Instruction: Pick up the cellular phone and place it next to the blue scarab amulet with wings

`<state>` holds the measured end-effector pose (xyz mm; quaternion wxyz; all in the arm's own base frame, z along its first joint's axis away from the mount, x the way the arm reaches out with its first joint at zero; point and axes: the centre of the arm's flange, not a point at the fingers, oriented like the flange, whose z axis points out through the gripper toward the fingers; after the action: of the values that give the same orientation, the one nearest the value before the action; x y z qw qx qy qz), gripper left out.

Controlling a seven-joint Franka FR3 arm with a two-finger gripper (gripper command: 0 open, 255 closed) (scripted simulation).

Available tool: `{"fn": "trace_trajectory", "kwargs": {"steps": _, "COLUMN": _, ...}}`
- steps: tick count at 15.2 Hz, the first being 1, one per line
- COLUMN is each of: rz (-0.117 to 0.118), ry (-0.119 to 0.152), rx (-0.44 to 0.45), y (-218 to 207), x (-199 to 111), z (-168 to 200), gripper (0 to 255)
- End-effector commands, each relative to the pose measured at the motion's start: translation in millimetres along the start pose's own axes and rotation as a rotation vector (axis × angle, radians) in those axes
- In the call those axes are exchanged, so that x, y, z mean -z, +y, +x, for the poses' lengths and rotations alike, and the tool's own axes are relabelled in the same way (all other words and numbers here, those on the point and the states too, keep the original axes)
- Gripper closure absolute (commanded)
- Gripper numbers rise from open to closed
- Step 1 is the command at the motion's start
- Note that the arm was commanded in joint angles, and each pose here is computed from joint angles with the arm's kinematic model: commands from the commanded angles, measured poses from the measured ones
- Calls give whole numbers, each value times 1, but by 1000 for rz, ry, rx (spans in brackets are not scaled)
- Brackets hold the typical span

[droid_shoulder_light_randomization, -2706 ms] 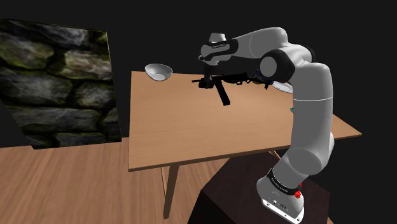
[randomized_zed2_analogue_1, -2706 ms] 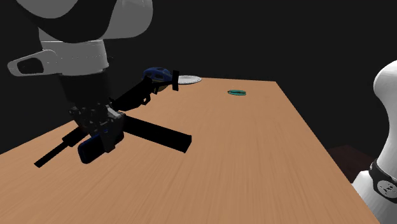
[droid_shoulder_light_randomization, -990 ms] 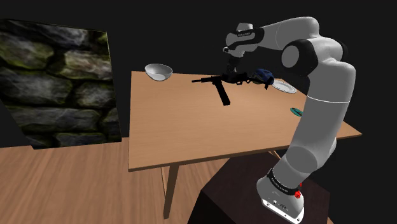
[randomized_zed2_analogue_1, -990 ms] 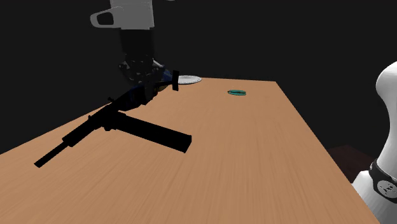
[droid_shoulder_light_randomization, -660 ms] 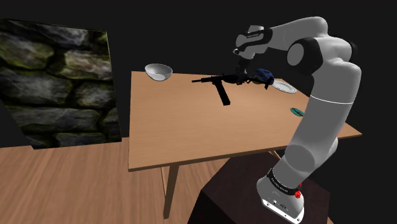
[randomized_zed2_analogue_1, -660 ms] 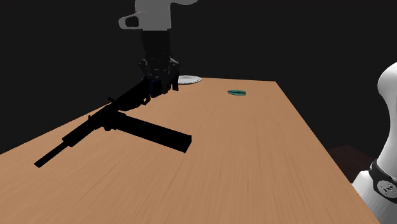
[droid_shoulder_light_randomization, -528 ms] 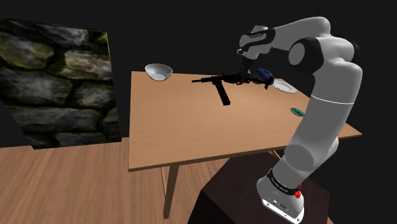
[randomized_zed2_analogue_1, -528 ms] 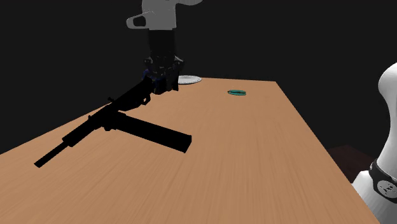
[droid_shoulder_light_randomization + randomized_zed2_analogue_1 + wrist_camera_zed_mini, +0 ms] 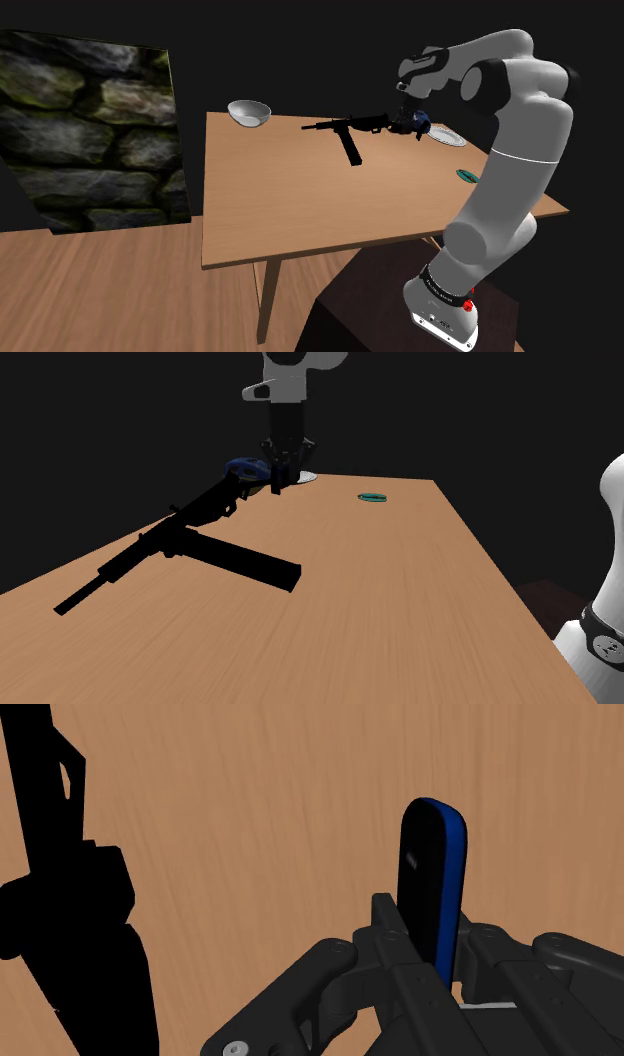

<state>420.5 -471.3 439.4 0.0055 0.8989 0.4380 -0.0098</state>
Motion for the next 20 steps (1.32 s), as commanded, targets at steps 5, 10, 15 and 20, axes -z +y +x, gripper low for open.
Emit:
{"fn": "trace_trajectory", "kwargs": {"steps": 5, "rz": 0, "ry": 0, "rx": 2, "y": -7, "x": -1, "z": -78, "gripper": 255}}
{"fn": "trace_trajectory", "kwargs": {"steps": 10, "rz": 0, "ry": 0, "rx": 2, "y": -14, "x": -2, "z": -144, "gripper": 255}}
{"fn": "trace_trajectory", "kwargs": {"steps": 15, "rz": 0, "ry": 0, "rx": 2, "y": -21, "x": -3, "z": -210, "gripper": 255}}
{"fn": "trace_trajectory", "kwargs": {"steps": 20, "rz": 0, "ry": 0, "rx": 2, "y": -28, "x": -4, "z": -275, "gripper": 255}}
